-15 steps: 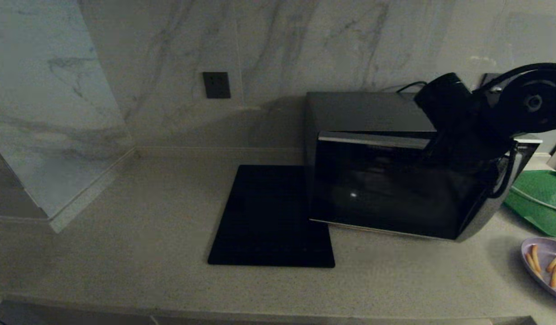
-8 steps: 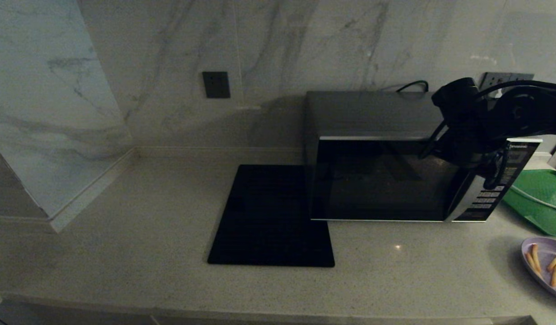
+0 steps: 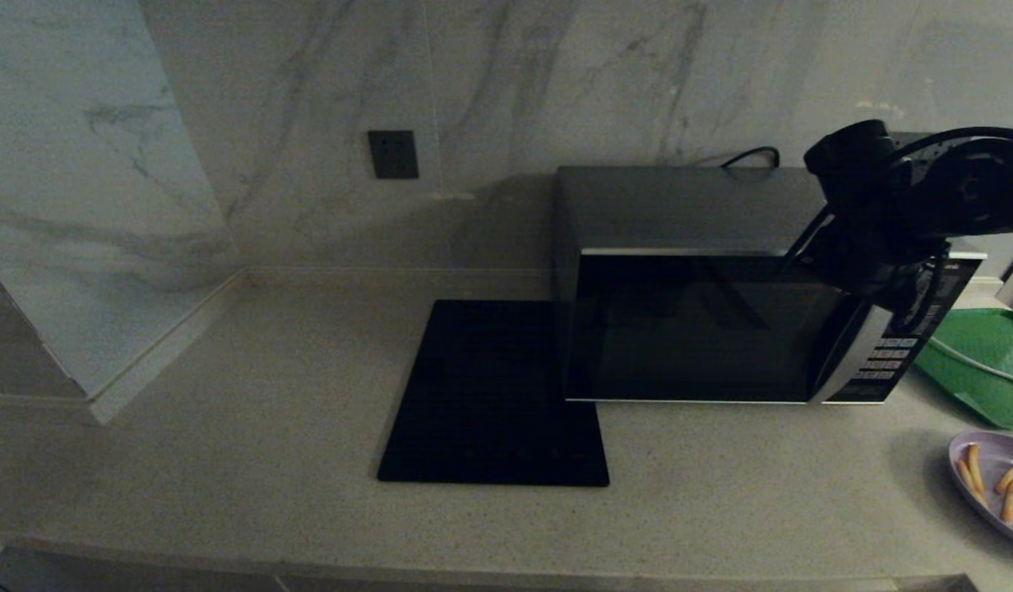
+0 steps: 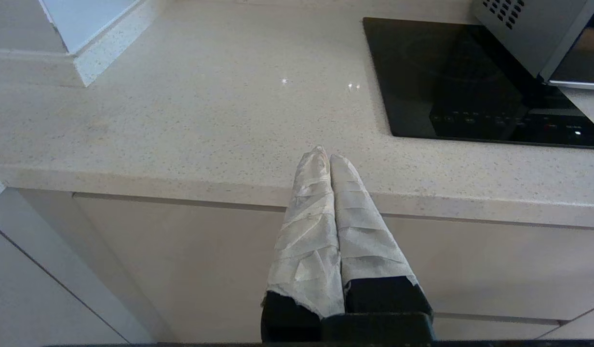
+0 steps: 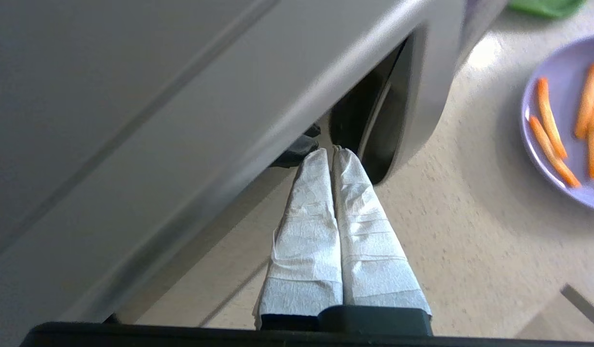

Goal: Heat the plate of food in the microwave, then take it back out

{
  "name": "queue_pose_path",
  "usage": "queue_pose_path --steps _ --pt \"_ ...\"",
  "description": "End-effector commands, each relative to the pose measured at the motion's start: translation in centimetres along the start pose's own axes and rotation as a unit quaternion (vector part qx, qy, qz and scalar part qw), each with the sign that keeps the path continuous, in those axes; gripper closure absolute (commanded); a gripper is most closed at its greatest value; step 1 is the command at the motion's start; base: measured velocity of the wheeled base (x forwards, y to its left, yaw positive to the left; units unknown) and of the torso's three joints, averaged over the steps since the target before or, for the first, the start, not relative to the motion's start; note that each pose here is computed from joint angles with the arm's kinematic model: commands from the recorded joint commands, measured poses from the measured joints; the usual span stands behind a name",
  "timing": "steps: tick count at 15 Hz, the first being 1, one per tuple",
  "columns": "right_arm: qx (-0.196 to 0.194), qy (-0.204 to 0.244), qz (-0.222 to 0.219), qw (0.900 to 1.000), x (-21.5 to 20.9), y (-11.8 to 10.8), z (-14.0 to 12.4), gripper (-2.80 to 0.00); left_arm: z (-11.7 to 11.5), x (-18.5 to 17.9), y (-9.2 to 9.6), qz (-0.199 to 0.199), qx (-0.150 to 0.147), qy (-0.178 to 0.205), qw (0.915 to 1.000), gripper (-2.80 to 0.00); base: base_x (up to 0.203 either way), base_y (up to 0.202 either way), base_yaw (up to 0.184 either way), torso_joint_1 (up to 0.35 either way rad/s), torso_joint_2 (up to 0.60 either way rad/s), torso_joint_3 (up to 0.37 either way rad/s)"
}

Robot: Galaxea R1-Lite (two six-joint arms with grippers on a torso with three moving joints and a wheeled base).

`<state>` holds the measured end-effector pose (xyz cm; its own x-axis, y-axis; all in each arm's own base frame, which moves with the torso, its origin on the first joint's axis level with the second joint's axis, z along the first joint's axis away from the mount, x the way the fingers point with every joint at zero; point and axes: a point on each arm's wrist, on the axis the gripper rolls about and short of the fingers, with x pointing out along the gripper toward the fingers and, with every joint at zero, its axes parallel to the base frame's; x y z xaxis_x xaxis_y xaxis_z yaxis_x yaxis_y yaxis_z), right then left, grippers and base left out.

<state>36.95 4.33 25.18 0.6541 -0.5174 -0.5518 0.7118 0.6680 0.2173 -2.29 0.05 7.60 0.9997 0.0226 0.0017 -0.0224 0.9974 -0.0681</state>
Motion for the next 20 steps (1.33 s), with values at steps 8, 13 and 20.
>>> queue_pose_path --steps 8,13,20 --pt "-0.008 -0.008 0.078 0.997 -11.3 -11.7 3.7 0.00 0.0 0.0 0.0 0.000 0.000 0.000 1.0000 0.00 0.000 0.000 0.000 0.000 0.00 0.000" --pt "0.046 0.043 0.027 0.998 -7.3 -17.6 5.0 0.00 0.0 0.0 0.0 0.000 0.000 0.000 1.0000 0.00 0.000 0.000 0.000 0.000 0.00 0.000" --pt "0.033 0.147 -0.011 0.988 5.6 -18.9 -0.6 0.00 0.0 0.0 0.0 0.000 0.000 0.000 1.0000 0.00 0.000 0.000 0.000 0.000 0.00 0.000"
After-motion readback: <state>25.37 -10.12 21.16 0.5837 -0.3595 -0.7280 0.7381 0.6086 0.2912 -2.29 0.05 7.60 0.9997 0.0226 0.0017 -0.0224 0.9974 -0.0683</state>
